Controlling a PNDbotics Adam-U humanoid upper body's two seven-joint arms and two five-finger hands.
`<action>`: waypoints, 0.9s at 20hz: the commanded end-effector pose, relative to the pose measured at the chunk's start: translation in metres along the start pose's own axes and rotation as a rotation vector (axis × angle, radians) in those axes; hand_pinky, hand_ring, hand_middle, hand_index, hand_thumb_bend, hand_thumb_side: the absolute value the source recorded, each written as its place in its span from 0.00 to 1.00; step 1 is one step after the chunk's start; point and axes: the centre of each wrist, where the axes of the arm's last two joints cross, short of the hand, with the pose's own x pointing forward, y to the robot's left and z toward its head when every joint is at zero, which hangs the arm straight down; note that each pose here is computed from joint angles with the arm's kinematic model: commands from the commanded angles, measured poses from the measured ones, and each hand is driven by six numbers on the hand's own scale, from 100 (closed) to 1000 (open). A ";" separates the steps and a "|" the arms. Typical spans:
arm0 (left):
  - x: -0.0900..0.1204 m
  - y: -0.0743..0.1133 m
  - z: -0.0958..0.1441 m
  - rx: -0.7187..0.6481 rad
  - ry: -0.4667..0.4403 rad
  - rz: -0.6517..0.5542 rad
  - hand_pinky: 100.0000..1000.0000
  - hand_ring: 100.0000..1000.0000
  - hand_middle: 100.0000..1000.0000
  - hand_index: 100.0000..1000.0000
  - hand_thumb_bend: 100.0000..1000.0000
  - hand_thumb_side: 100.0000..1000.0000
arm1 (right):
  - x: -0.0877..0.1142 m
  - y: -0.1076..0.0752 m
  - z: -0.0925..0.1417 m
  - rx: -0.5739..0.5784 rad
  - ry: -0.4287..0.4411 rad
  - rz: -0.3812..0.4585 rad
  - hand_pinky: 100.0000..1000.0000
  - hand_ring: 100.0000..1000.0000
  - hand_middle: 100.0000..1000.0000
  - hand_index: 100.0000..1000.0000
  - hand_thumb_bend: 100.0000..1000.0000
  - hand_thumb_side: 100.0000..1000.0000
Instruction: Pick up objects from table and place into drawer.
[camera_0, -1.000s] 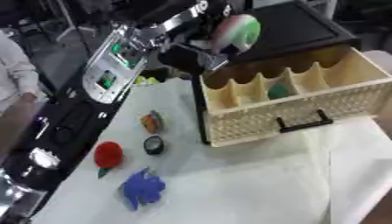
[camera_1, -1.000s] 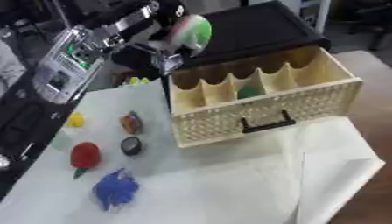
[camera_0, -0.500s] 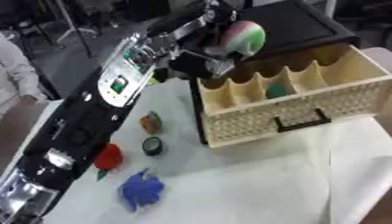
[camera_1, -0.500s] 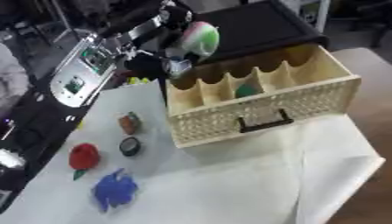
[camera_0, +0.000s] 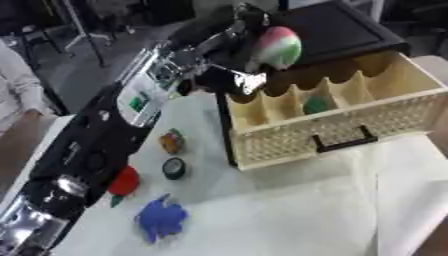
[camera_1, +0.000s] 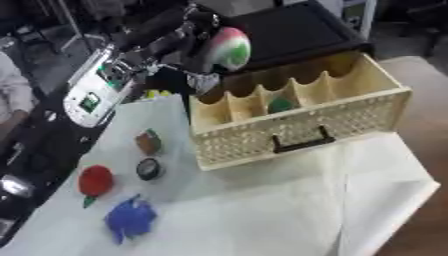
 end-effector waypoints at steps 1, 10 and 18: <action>-0.001 0.009 0.000 -0.013 -0.007 -0.045 0.32 0.64 0.67 0.92 0.00 0.22 | 0.008 -0.001 -0.006 -0.003 -0.032 -0.012 0.30 0.49 0.51 0.77 0.00 0.52; -0.008 0.003 0.007 -0.039 0.038 -0.114 0.42 0.73 0.75 0.97 0.00 0.22 | 0.008 -0.001 -0.006 -0.007 -0.032 -0.014 0.30 0.49 0.51 0.77 0.00 0.52; -0.009 0.002 0.008 -0.054 0.069 -0.145 0.58 0.84 0.85 1.00 0.00 0.52 | 0.007 -0.001 -0.006 -0.008 -0.029 -0.012 0.30 0.49 0.51 0.77 0.00 0.52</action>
